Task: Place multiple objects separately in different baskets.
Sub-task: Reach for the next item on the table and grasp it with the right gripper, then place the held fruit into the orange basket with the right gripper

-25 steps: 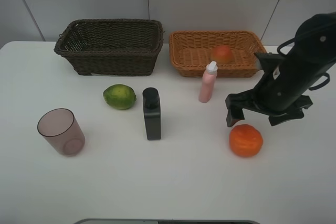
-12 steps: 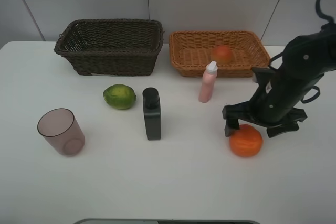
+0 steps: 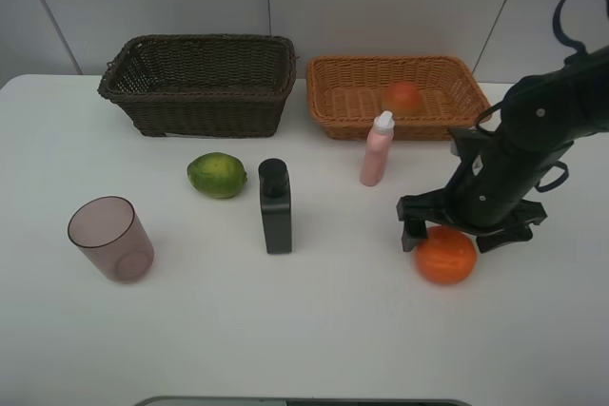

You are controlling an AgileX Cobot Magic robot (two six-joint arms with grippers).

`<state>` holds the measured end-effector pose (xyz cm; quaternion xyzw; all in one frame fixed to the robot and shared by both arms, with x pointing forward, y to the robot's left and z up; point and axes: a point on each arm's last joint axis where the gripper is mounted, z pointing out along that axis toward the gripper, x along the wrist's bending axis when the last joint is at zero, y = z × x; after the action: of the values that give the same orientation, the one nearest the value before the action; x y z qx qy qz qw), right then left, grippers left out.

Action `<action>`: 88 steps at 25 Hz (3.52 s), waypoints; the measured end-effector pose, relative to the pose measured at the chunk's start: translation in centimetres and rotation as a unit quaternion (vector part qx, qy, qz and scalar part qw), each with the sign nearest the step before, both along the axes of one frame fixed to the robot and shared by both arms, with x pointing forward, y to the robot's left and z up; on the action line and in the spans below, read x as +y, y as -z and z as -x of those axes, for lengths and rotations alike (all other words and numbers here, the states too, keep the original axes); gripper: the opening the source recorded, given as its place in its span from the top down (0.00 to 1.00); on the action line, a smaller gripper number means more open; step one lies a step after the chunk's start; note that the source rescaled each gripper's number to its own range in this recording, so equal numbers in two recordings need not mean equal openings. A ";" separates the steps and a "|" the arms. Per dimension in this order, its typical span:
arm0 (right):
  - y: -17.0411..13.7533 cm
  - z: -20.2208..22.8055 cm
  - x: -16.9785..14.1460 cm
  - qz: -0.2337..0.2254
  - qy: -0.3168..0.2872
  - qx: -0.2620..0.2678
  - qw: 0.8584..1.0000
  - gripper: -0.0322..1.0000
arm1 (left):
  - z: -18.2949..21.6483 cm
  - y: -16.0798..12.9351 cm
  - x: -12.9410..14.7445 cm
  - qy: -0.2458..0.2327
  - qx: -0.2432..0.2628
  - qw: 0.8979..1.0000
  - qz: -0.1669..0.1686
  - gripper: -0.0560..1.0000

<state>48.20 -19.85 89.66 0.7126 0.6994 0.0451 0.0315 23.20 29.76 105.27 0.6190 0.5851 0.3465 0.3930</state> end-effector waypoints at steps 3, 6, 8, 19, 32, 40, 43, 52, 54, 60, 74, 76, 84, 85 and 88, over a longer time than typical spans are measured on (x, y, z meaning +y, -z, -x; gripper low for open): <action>0.0 0.0 0.0 -0.001 0.001 0.000 1.000 0.00 | 0.0 0.0 0.0 0.000 0.000 1.000 0.000 0.01; 0.1 0.0 0.0 -0.002 0.003 0.001 1.000 0.00 | 0.0 0.0 0.0 0.000 0.000 1.000 0.000 0.01; 0.4 0.0 0.1 -0.001 0.005 0.007 1.000 0.00 | 0.0 0.0 0.0 0.000 0.000 1.000 0.000 0.01; 1.7 0.2 0.8 0.001 0.001 0.028 1.000 0.00 | 0.0 0.0 0.0 0.000 0.000 1.000 0.000 0.01; 1.8 0.3 0.8 0.002 0.001 0.030 1.000 0.42 | 0.0 0.0 0.0 0.000 0.000 1.000 0.000 0.01; 1.8 0.3 0.8 0.002 0.001 0.030 1.000 0.42 | 0.0 0.0 0.0 0.000 0.000 1.000 0.000 0.01; 1.8 0.3 0.8 0.002 0.001 0.030 1.000 0.42 | 0.0 0.0 0.0 0.000 0.000 1.000 0.000 0.01; 1.8 0.3 0.8 0.002 0.001 0.030 1.000 0.42 | 0.0 0.0 0.0 0.000 0.000 1.000 0.000 0.01; 1.8 0.3 0.8 0.002 0.001 0.030 1.000 0.42 | 0.0 0.0 0.0 0.000 0.000 1.000 0.000 0.01; 1.8 0.3 0.7 0.004 0.001 0.034 0.999 0.42 | 0.0 0.0 0.0 0.000 0.000 1.000 0.000 0.01; -5.7 -4.7 1.9 0.047 -0.087 0.031 0.995 0.42 | 0.0 0.0 0.0 0.000 0.000 1.000 0.000 0.01; -7.6 -6.2 1.7 0.054 -0.086 0.006 0.995 0.42 | 0.0 0.0 0.0 0.000 0.000 1.000 0.000 0.01; -12.4 -12.1 -0.1 0.083 -0.057 -0.076 0.992 0.42 | 0.0 0.0 0.0 0.000 0.000 1.000 0.000 0.01; -12.6 -12.7 -0.2 0.083 -0.057 -0.083 0.991 0.42 | 0.0 0.0 0.0 0.000 0.000 1.000 0.000 0.01; -12.7 -14.3 -0.4 0.084 -0.066 -0.095 0.990 0.42 | 0.0 0.0 0.0 0.000 0.000 1.000 0.000 0.01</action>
<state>62.54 -20.22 102.35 0.6524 0.7399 0.0556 0.1542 23.20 29.76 105.27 0.6190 0.5851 0.3465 0.3930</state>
